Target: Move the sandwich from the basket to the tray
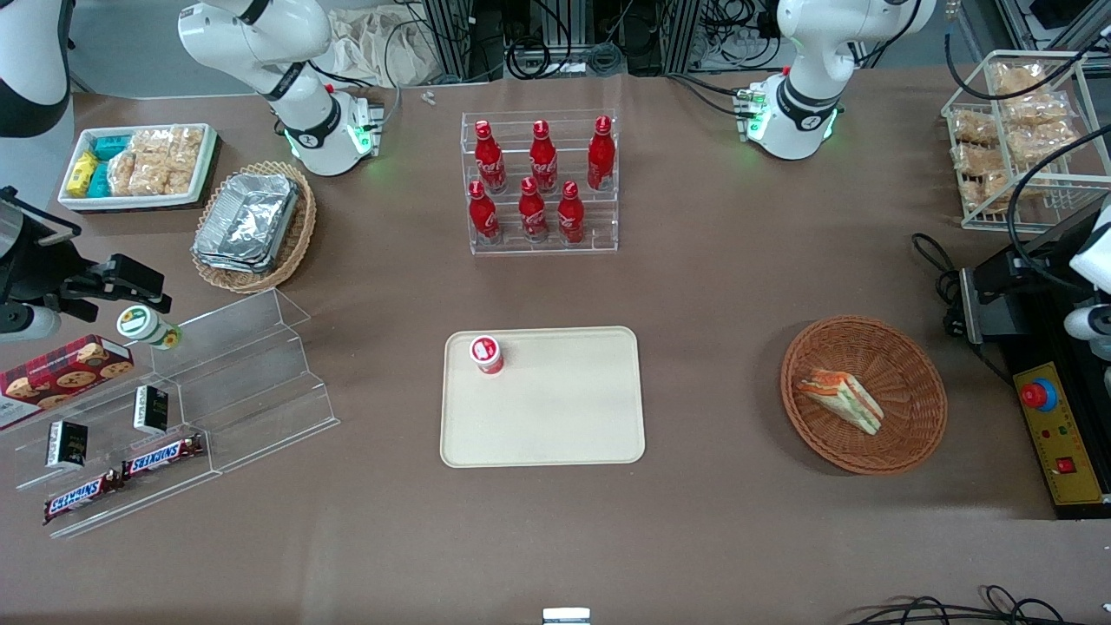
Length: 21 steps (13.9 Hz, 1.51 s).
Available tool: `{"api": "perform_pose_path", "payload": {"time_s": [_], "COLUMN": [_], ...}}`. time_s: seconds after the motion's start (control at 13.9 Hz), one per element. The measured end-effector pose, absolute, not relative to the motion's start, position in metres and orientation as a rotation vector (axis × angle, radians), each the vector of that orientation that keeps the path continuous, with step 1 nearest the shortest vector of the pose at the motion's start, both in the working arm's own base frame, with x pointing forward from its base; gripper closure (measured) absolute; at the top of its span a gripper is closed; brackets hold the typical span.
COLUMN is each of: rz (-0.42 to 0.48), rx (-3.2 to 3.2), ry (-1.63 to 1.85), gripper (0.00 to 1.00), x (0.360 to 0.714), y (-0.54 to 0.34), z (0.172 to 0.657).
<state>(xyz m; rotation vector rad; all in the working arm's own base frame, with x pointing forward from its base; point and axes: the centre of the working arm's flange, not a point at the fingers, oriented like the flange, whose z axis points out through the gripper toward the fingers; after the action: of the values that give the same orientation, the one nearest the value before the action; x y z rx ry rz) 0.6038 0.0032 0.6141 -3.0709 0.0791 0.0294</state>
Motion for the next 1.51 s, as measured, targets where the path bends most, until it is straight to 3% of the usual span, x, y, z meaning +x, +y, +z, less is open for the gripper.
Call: {"api": "perform_pose_path", "payload": {"time_s": [0.65, 0.86, 1.15, 1.3, 1.51], "rz": [0.007, -0.029, -0.009, 0.023, -0.016], "rx": [-3.078, -3.083, -3.107, -3.113, -3.116], "ry": [0.078, 0.089, 0.084, -0.003, -0.149], "gripper": [0.0, 0.0, 0.01, 0.02, 0.02], "x": [0.606, 0.617, 0.623, 0.632, 0.649], "y": [0.004, 0.003, -0.007, -0.025, -0.056], "z": [0.609, 0.563, 0.486, 0.441, 0.394]}}
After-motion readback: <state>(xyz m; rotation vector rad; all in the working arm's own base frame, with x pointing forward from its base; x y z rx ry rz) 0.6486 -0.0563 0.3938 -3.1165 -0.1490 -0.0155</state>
